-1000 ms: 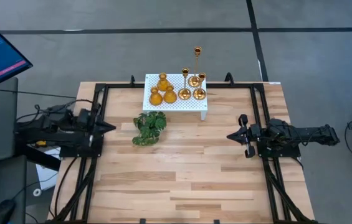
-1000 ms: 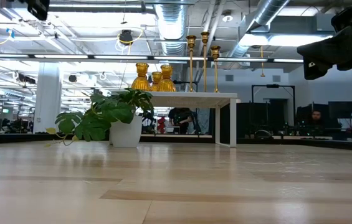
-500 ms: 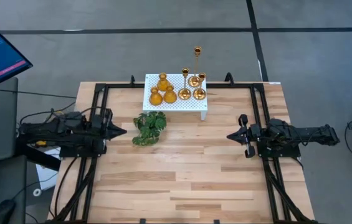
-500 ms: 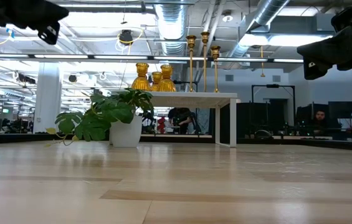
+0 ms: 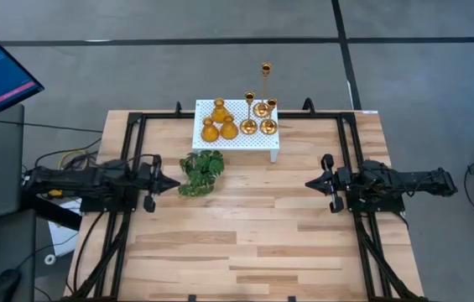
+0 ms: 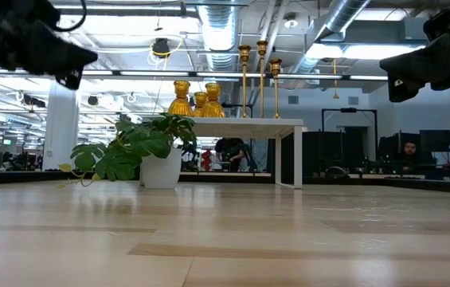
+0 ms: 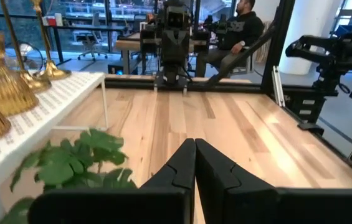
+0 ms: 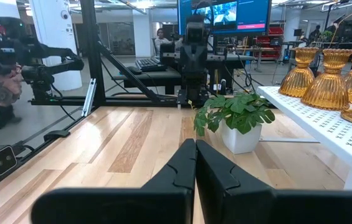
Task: Pick & Place candle stick holders
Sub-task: Return to Home Position
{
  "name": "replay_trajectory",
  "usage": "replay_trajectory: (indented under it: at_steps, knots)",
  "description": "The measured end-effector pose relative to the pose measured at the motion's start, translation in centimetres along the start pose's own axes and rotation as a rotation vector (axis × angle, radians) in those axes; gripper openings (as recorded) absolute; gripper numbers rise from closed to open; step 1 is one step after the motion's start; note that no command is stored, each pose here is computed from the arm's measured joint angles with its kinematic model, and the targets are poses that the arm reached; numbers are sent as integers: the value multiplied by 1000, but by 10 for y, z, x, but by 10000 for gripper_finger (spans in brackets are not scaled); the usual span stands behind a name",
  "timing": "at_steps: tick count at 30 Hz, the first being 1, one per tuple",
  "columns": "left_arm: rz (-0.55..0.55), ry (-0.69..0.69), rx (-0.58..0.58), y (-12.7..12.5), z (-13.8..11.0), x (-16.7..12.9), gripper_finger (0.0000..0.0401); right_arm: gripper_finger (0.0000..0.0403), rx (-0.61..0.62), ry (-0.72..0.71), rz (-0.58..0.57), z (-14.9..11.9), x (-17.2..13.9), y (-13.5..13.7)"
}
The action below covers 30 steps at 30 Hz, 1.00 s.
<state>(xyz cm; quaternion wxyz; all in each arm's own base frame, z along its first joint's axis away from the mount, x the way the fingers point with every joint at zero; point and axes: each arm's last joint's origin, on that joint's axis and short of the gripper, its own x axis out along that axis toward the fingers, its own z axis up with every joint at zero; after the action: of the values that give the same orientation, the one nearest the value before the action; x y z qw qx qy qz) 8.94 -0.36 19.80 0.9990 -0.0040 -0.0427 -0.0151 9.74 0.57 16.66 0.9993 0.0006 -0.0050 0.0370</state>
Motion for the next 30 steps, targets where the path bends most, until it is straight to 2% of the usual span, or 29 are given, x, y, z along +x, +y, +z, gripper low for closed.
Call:
replay_trajectory:
  at_steps: [7, 17, 30]
  knots:
    - [0, 49, -21, 0, -30, 5, 8, 0, 0, 0, 0, 0, 0, 0]
    - [-1, 69, -1, 0, -32, 6, 8, 0, 0, 0, 0, 0, 0, 0]
    - [0, 163, 3, 0, -40, 11, 8, 0, 0, 0, 0, 0, 0, 0]
